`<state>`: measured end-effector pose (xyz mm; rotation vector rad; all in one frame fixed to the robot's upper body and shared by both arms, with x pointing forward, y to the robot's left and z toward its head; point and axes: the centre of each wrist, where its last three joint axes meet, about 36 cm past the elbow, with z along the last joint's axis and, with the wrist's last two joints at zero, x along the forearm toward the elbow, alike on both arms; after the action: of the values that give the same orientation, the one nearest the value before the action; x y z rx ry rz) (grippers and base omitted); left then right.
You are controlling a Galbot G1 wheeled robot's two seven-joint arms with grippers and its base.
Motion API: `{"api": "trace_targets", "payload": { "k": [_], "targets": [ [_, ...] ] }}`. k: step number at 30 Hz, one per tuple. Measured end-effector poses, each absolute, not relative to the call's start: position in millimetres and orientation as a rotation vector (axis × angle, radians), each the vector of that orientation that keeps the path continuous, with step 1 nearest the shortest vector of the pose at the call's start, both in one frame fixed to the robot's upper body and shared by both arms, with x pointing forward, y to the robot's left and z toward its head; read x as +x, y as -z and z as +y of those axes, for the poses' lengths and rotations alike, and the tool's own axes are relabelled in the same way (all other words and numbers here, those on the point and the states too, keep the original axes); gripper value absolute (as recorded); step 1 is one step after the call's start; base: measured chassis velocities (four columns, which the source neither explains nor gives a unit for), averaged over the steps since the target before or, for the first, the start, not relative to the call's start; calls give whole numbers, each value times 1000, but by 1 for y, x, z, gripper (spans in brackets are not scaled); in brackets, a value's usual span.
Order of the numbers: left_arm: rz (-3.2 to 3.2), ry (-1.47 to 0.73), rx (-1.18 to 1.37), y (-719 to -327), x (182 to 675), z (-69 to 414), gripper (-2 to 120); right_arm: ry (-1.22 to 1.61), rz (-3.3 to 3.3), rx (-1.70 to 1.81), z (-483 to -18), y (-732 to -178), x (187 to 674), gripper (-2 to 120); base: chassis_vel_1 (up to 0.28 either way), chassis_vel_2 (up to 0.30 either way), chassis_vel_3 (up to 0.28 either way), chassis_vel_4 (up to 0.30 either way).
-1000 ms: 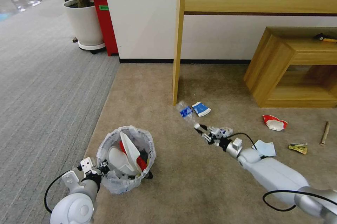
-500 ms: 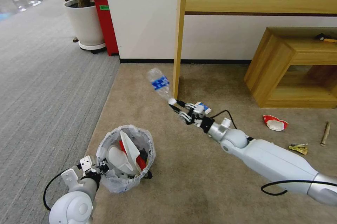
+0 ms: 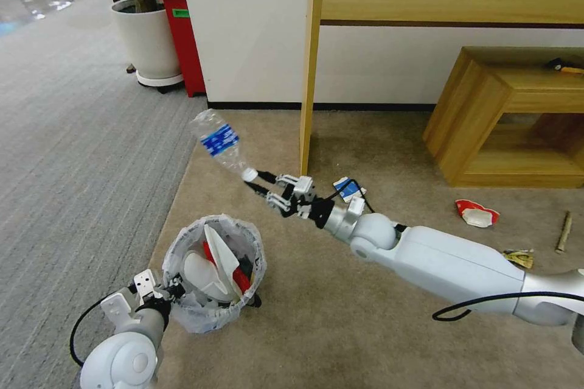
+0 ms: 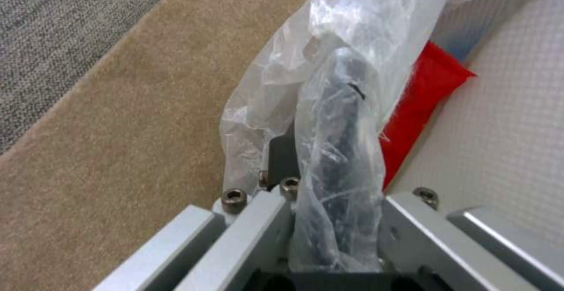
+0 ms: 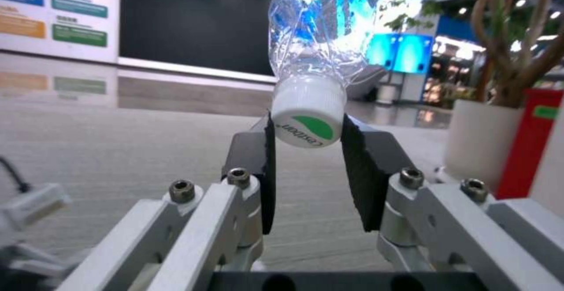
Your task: Pick up the trash bin and place the garbage on the floor into it.
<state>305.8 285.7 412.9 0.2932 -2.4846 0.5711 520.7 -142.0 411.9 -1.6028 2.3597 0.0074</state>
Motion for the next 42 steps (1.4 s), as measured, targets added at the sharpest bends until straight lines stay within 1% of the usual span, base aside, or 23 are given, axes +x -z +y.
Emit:
{"api": "trace_targets", "payload": {
  "k": [8,21,35,42],
  "targets": [
    [-2479,-569,298,-411,309,288,0,-68,2357,-1670,-128,-401,499,25,0,0,0,0],
    [-2471,-579,307,-409,319,292,0,-161,2305,-1791,-108,-402,462,25,0,0,0,0],
    [-2485,-585,336,-416,321,306,0,-146,2353,-1861,-119,-371,437,25,0,0,0,0],
    [-2500,-602,304,-425,316,296,0,-130,2395,-1864,-124,-353,431,25,0,0,0,0]
  ]
}}
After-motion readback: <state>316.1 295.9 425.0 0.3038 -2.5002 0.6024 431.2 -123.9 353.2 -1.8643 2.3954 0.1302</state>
